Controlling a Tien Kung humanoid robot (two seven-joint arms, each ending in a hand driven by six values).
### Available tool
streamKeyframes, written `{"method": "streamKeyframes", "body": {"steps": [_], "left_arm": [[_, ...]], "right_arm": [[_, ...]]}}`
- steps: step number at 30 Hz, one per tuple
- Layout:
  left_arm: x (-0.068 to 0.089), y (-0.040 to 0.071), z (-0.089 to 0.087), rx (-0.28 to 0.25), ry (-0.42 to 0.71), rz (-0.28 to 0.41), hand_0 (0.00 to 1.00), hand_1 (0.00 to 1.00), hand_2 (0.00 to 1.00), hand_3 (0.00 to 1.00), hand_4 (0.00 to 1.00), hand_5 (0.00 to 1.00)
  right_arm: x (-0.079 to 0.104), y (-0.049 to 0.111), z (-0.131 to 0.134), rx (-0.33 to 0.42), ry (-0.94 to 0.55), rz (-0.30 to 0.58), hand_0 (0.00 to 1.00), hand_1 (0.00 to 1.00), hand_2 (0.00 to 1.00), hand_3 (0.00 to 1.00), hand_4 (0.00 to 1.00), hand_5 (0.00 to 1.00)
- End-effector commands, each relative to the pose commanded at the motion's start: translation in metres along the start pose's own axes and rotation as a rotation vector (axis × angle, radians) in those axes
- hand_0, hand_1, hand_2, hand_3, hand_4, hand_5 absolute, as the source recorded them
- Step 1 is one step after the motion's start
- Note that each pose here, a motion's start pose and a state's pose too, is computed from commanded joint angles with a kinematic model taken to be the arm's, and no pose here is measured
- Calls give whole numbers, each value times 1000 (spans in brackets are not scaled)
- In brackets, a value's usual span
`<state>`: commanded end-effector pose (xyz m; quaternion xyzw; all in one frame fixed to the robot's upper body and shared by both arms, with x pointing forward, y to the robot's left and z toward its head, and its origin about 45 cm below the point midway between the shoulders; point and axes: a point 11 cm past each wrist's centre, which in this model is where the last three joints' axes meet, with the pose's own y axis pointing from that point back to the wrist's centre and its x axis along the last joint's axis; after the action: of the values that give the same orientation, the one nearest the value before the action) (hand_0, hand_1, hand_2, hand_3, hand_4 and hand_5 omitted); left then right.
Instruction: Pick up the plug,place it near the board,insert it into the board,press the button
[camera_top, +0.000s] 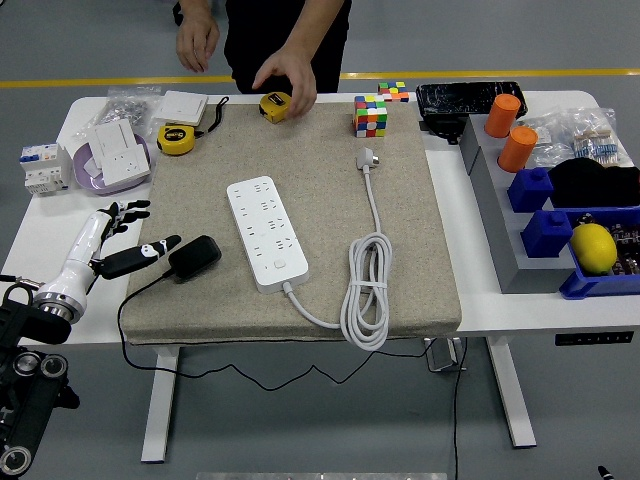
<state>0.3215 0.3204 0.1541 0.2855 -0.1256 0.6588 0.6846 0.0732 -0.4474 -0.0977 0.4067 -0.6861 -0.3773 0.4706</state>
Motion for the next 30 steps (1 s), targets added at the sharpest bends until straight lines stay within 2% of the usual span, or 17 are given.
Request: {"method": "streamKeyframes", "body": {"steps": [4,5,10,11,12,18,22,23,28,29,30], "left_arm": [[-4,-3,0,3,-43,-13,846,913,864,840,998,328],[-5,-4,0,2,-57,-15,926,975,938,909,998,284],[-10,-10,0,-2,-120,-31,926,975,938,909,998,284],[-11,-11,1,-4,-126,-36,957,998,965,928,998,242],[-12,-11,2,-6,-131,-41,957,998,965,928,998,242],[-31,-16,9,-39,-183,-110,957,998,962,923,998,249],[-39,-19,15,-72,-208,-121,957,998,962,923,998,249],[-40,-20,16,-81,-218,-117,863,921,861,863,998,223],[-42,-27,18,-144,-322,-56,863,921,861,863,998,223],[-41,-29,17,-150,-341,-47,703,749,698,724,998,125],[-41,-30,16,-153,-358,-41,703,749,698,724,998,125]], "right_arm": [[0,0,0,0,2,0,833,762,748,773,998,965],[0,0,-1,1,2,0,832,763,748,773,998,965],[0,0,-2,4,5,-1,832,763,748,773,998,965],[0,0,-2,4,6,-1,832,763,748,773,998,967],[0,0,-2,3,6,0,832,763,748,773,998,967],[1,0,1,-4,8,2,832,764,748,773,998,968],[1,0,0,-1,8,1,832,764,748,773,998,968],[1,0,-1,0,8,1,832,763,748,773,998,967],[1,0,-2,2,7,1,832,763,748,773,998,967],[1,0,-2,3,6,1,829,763,749,773,998,967],[1,0,-3,4,6,1,829,763,749,773,998,967]]}}
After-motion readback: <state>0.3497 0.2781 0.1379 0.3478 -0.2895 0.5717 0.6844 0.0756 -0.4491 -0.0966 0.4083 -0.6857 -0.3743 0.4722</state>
